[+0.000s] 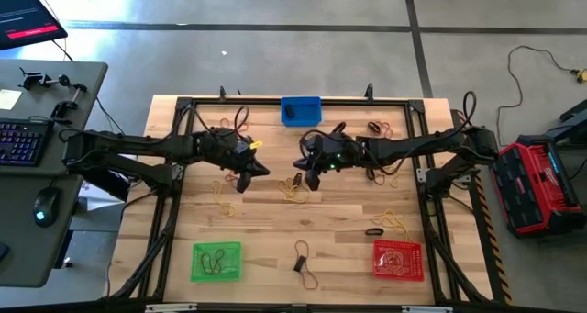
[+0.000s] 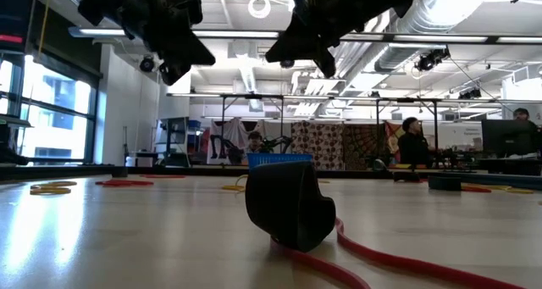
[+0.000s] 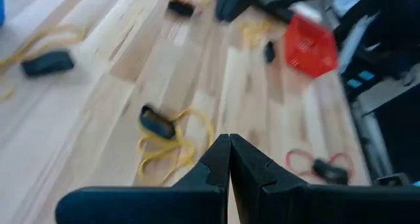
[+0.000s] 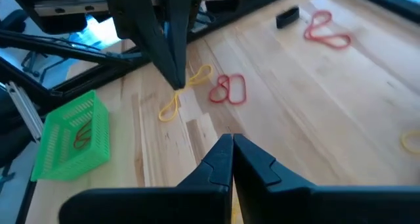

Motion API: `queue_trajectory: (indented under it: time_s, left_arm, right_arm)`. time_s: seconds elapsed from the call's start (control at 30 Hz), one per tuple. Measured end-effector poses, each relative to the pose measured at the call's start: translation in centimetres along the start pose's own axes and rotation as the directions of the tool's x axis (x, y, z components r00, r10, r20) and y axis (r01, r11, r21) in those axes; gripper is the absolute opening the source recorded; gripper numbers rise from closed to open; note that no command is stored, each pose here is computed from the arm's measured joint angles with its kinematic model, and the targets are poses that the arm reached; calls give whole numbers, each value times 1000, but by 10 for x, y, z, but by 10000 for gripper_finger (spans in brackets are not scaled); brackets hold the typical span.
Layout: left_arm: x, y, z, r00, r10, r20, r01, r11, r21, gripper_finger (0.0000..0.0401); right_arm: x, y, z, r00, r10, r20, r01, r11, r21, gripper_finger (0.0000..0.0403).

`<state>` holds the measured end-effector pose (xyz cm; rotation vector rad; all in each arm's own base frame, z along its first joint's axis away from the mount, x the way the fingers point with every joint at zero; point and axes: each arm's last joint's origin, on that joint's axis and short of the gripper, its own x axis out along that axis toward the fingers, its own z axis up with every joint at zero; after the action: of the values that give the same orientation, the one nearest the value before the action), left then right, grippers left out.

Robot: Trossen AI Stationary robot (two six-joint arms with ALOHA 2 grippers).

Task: Sort rubber bands into baskets
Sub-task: Put the black rubber band into the blue basket

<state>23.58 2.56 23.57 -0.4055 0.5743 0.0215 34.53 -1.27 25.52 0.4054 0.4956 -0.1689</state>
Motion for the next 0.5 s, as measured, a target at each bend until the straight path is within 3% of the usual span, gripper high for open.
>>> queue_trajectory:
  time_s: [0.13, 0.3, 0.5]
  left_arm:
    - [7, 1, -6, 998, 29, -51, -27, 999, 39, 0]
    - [15, 7, -19, 1000, 16, 15, -17, 1000, 11, 0]
    - [18, 11, -36, 1000, 1, 24, -1, 1000, -16, 0]
  right_arm:
    - [0, -2, -7, 997, -28, -67, 31, 998, 45, 0]
    - [0, -3, -10, 995, -41, -96, 47, 997, 62, 6]
    - [0, -5, -14, 987, -114, -114, 128, 984, 121, 61]
